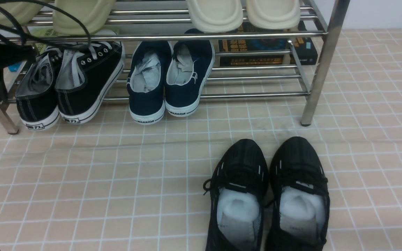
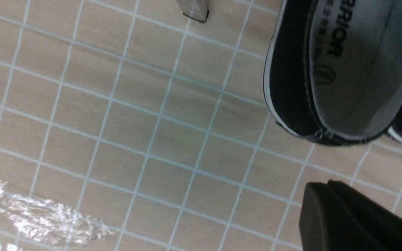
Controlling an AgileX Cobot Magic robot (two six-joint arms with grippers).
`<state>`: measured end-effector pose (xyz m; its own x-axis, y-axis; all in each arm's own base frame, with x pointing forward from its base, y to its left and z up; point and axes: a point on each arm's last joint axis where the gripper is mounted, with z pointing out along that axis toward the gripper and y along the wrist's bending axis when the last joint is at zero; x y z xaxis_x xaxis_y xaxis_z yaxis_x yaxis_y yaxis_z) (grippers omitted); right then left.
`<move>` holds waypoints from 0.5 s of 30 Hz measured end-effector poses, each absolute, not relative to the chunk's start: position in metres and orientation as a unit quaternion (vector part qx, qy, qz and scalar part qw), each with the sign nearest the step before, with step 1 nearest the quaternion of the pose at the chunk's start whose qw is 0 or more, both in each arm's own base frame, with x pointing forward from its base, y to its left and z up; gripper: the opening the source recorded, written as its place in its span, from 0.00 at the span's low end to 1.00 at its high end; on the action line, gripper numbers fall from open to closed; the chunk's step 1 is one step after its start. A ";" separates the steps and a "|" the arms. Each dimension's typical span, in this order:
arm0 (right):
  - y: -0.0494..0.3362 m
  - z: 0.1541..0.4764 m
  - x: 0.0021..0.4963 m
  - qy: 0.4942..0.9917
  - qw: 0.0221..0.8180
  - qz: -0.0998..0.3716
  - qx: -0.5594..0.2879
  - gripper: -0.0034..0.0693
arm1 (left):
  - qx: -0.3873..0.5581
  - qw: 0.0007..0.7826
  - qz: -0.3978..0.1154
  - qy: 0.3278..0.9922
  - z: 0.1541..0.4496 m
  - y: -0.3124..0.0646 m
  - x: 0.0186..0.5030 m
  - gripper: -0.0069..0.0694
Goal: Take the shoes off the shelf from the light coffee tablecloth by hand.
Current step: 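Grasp the leftmost shoe on the bottom shelf of the shoe rack with the left gripper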
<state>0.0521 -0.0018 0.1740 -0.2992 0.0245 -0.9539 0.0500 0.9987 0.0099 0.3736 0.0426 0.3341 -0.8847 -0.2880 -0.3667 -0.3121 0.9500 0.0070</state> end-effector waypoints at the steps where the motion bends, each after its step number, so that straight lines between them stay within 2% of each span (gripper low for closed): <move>1: -0.002 0.174 0.052 0.806 0.592 -0.011 0.023 0.38 | -0.165 0.184 0.023 0.969 0.333 0.045 0.376 0.11; 9: -0.002 0.174 0.052 0.806 0.592 -0.011 0.023 0.38 | -0.175 0.223 0.005 0.959 0.333 0.045 0.386 0.15; 15: -0.002 0.174 0.052 0.806 0.592 -0.011 0.023 0.38 | -0.175 0.231 0.011 0.957 0.320 0.048 0.398 0.27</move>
